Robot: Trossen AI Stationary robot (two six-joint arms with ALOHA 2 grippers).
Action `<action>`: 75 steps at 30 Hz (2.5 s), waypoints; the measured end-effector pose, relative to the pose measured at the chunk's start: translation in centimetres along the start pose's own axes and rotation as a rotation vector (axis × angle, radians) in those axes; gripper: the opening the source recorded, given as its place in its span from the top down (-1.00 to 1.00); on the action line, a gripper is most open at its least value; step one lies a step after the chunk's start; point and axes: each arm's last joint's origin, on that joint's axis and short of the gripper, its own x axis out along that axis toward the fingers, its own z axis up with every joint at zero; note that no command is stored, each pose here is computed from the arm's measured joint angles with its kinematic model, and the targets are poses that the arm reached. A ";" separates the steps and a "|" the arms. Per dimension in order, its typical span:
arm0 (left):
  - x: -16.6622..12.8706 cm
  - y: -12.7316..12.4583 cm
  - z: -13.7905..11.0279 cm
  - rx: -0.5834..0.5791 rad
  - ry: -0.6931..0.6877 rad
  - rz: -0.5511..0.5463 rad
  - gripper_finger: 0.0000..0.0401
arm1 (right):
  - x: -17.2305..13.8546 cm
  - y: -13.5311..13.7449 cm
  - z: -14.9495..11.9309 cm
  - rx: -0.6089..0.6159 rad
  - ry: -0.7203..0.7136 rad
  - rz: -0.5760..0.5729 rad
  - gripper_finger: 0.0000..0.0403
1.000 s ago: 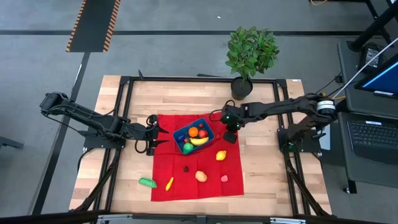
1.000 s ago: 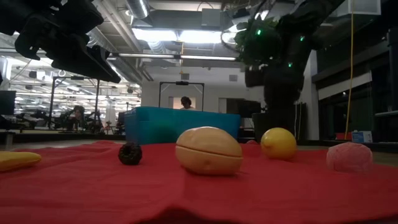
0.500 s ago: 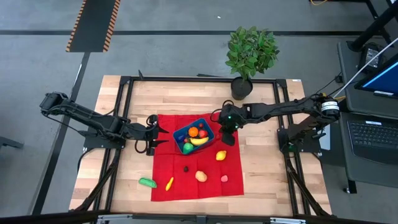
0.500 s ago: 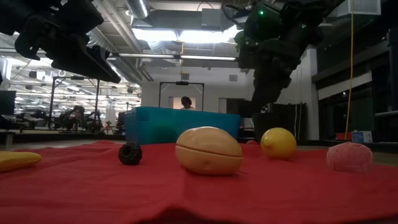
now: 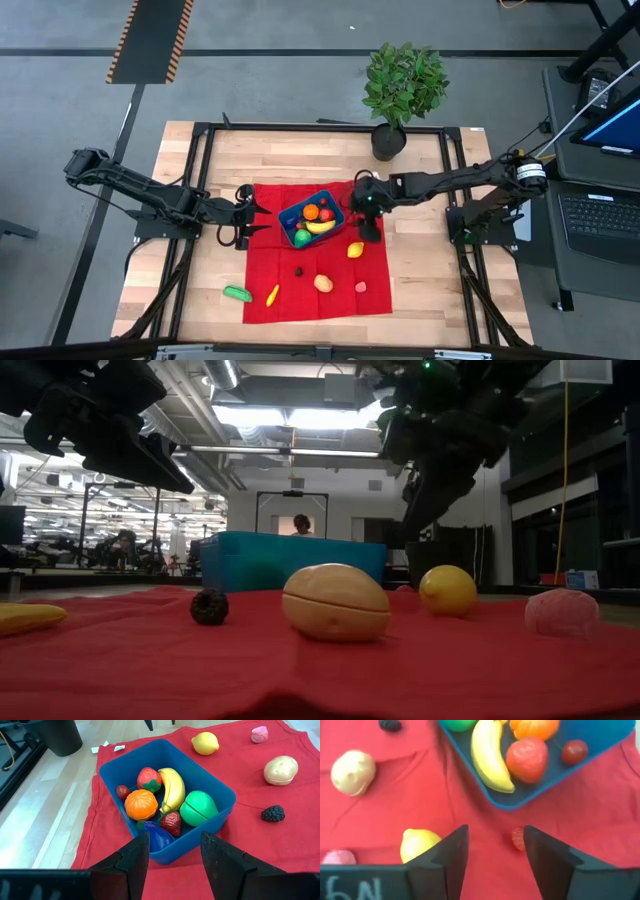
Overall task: Pick and placing Produce into tupperware
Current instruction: Put the raspberry into the blue bin
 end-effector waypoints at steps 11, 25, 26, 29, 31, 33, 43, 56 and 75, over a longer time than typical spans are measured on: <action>0.0 0.0 0.0 -0.001 0.000 0.001 0.16 | 0.3 0.8 0.2 -0.053 -0.029 -0.148 0.08; 0.0 0.0 -0.1 -0.003 0.007 0.001 0.16 | 3.0 0.4 -0.7 -0.072 0.060 -0.155 0.11; 0.0 0.0 -0.1 -0.004 0.007 0.001 0.16 | 3.0 0.4 -0.7 -0.073 0.060 -0.155 0.11; 0.0 0.0 -0.1 -0.004 0.006 0.000 0.16 | 3.3 0.3 -0.8 -0.073 0.069 -0.179 0.11; 0.0 0.0 -0.1 -0.004 0.006 0.000 0.16 | 3.4 0.2 -1.0 -0.074 0.079 -0.199 0.11; 0.0 0.0 -0.1 -0.003 0.008 0.000 0.16 | 3.6 0.2 -0.8 -0.075 0.063 -0.201 0.11; 0.0 0.0 -0.1 -0.001 0.014 0.001 0.16 | 3.9 0.1 -1.1 -0.072 0.087 -0.204 0.11; 0.0 0.0 -0.2 0.000 0.018 0.000 0.16 | 4.6 0.0 -1.6 -0.069 0.114 -0.206 0.11; 0.0 0.0 -0.2 0.002 0.024 0.001 0.16 | 5.0 0.0 -1.6 -0.067 0.110 -0.205 0.11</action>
